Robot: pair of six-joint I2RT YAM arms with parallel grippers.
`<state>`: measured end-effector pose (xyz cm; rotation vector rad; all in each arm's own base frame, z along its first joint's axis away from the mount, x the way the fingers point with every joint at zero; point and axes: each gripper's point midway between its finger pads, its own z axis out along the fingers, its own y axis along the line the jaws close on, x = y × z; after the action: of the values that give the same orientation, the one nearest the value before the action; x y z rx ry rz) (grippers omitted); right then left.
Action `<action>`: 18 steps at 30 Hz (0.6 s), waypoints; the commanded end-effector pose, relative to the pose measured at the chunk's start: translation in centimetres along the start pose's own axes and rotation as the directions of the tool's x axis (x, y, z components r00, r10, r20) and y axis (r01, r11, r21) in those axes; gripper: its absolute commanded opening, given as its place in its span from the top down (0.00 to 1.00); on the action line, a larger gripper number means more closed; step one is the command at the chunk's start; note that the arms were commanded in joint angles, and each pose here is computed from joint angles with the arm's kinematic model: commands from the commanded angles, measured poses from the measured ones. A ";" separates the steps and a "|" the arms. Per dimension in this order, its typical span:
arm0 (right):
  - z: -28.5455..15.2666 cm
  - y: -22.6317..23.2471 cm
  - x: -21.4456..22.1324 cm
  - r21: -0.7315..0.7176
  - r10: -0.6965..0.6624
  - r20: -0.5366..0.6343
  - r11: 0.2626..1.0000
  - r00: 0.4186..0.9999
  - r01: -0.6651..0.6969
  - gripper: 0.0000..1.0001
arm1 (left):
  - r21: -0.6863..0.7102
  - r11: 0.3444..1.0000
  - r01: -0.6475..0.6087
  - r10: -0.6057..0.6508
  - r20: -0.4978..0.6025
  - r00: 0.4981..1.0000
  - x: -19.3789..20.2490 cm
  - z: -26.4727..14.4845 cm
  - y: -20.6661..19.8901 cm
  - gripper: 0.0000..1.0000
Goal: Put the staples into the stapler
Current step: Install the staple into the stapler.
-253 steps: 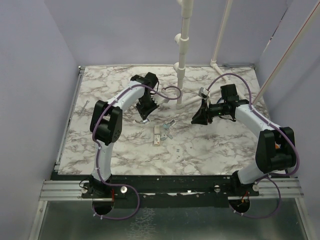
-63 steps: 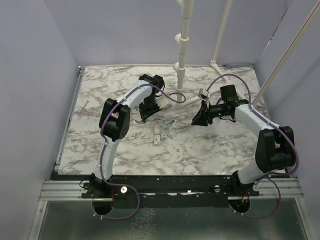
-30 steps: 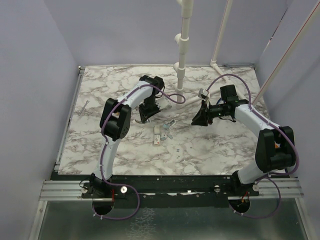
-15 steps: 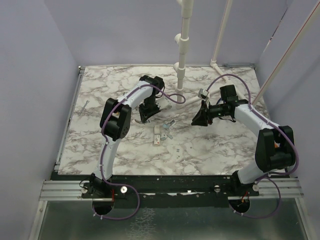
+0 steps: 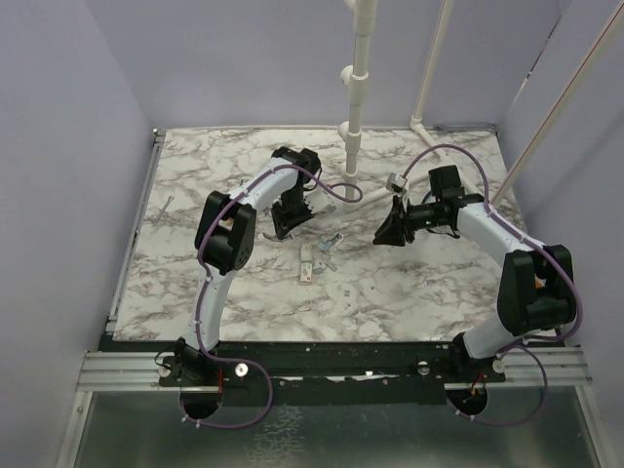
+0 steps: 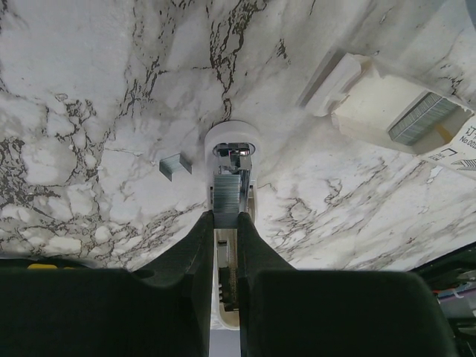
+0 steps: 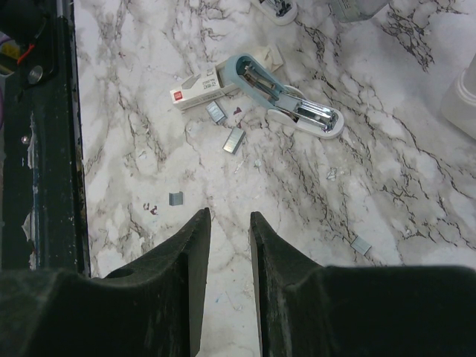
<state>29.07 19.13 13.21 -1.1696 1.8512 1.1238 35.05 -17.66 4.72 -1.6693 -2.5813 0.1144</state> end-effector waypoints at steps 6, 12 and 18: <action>0.0 0.1 -0.2 -0.015 0.000 0.001 1.000 1.000 0.000 0.68 | -0.022 0.998 -0.066 0.067 0.069 0.995 -0.9 -2.7 -0.3 1.00; 0.1 0.1 -0.1 -0.015 0.001 0.000 1.000 1.000 -0.001 0.68 | -0.023 0.997 -0.073 0.074 0.067 0.995 -0.8 -3.0 -0.4 1.00; 0.1 0.0 0.0 -0.018 0.008 -0.002 1.000 1.000 -0.008 0.68 | -0.025 0.997 -0.079 0.080 0.068 0.994 -0.7 -3.5 -0.5 1.00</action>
<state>29.08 19.13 13.22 -1.1697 1.8509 1.1236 35.04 -17.79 5.41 -1.7381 -2.5477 0.1243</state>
